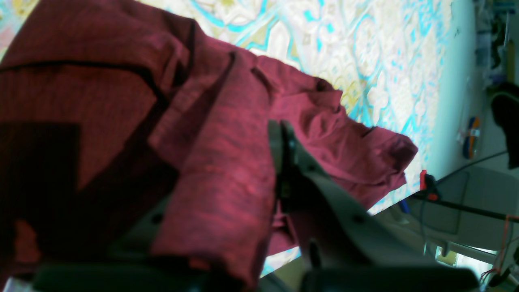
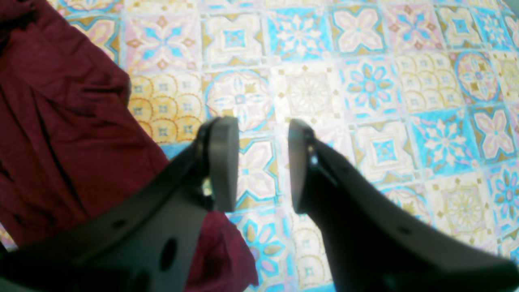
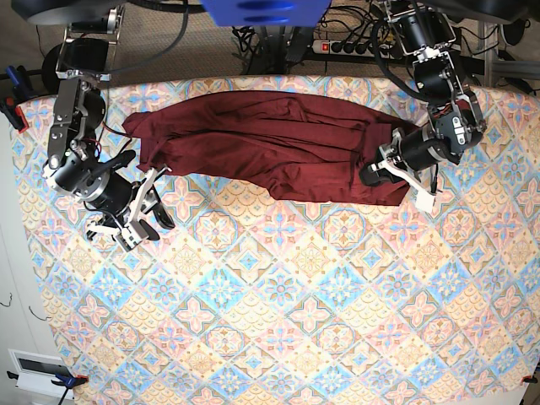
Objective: Layout the t-shirt on the table in an organized manner, then fold the t-shirt properly
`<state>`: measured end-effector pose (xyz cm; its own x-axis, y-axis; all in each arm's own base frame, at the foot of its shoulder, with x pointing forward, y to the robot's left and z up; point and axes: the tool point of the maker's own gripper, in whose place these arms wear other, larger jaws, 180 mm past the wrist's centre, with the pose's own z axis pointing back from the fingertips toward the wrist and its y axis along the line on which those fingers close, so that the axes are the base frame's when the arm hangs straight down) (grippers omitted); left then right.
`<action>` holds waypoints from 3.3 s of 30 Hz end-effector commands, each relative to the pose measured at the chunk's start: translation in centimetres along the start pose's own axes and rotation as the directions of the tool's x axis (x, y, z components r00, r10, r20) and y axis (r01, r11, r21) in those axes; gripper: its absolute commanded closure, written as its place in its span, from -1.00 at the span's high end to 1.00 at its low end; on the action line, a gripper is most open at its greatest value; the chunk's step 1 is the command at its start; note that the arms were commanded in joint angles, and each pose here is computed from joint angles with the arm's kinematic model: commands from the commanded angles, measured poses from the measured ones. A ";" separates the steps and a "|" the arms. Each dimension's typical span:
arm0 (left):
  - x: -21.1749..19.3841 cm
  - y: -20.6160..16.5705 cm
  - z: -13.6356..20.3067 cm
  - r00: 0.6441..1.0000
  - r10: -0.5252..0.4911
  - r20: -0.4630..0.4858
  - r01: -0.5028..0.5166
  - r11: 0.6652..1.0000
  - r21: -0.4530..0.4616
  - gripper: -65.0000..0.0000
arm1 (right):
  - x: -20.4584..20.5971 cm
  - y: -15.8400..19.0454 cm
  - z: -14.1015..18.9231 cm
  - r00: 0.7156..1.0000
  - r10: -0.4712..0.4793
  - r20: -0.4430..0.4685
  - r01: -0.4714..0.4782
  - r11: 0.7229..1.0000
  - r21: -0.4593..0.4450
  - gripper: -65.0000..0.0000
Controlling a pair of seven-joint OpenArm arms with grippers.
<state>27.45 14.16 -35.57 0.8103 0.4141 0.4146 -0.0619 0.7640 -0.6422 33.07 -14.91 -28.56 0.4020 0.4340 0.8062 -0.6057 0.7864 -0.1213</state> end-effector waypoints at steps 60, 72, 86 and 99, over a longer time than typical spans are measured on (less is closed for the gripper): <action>-1.5 9.9 9.5 0.792 -0.398 -0.463 0.558 0.778 0.286 0.63 | 1.6 -1.8 1.1 0.998 0.003 0.059 0.000 0.999 -0.050 -0.40; -3.1 12.9 9.6 0.650 -0.441 -0.618 0.728 0.594 0.342 0.09 | 1.6 -1.8 1.2 0.998 0.002 0.061 0.001 0.999 -0.051 -0.40; -4.1 15.6 10.3 0.663 -0.355 -0.660 0.699 0.610 0.374 -0.30 | 1.6 -1.9 1.2 0.998 0.003 0.059 0.000 0.999 -0.052 -0.40; -4.2 10.8 9.2 0.630 -0.520 -0.577 0.752 0.594 0.286 -1.00 | 1.6 -1.9 1.3 0.998 0.002 0.060 0.001 0.998 -0.055 -0.40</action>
<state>17.53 25.02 -38.96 0.8875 -0.4112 0.2081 0.3991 0.9115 0.0988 33.37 -16.14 -28.01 0.4068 0.4148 0.8139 -0.5721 0.8103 -0.1270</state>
